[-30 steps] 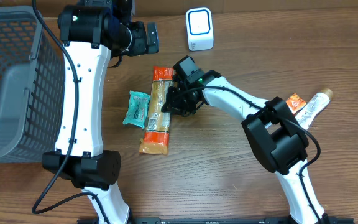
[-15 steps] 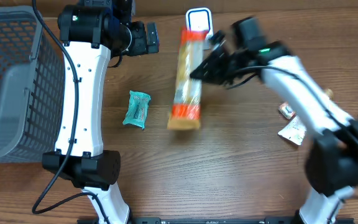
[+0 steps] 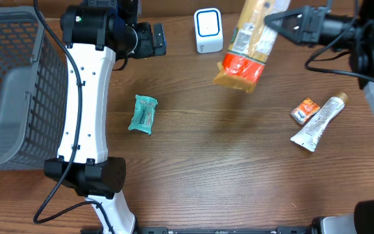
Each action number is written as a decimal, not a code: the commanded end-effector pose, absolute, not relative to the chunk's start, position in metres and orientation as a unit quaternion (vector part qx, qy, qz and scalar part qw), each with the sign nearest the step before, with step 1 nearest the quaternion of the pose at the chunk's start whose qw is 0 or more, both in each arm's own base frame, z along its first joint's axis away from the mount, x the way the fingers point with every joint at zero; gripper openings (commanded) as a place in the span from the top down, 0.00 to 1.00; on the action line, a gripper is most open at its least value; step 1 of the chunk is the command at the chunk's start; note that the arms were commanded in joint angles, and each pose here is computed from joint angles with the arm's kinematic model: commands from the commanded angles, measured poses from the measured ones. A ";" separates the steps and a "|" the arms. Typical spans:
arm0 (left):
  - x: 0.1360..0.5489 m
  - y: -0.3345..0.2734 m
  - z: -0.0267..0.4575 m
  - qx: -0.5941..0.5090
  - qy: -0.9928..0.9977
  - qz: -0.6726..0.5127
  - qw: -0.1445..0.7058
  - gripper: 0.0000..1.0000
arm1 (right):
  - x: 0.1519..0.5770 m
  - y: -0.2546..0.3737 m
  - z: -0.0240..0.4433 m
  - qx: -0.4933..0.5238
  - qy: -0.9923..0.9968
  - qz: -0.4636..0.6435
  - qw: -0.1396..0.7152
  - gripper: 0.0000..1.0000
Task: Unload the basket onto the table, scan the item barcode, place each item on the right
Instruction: 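Lift the spaghetti pack and hold its barcode to the scanner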
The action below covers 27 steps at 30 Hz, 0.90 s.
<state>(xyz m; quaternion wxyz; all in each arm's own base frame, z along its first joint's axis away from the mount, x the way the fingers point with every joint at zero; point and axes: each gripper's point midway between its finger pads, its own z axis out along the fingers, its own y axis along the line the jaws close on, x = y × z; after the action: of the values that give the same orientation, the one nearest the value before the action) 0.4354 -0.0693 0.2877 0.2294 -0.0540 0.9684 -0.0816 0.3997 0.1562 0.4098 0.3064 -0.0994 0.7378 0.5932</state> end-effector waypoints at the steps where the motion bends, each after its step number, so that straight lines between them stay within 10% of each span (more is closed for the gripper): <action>1: 0.437 -0.069 0.284 -0.049 0.970 -0.078 0.226 0.00 | 0.360 0.153 0.464 -0.141 0.706 0.611 0.329 0.96; 27: 0.437 -0.070 0.284 -0.048 0.970 -0.078 0.226 0.00 | 0.378 0.139 0.467 -0.080 0.722 0.574 0.379 0.96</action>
<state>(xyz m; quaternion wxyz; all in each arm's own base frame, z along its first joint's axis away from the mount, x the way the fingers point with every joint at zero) 0.4355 -0.0693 0.2878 0.2297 -0.0540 0.9684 -0.0814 0.3864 0.1434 0.4430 0.3295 -0.0750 0.7274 0.5972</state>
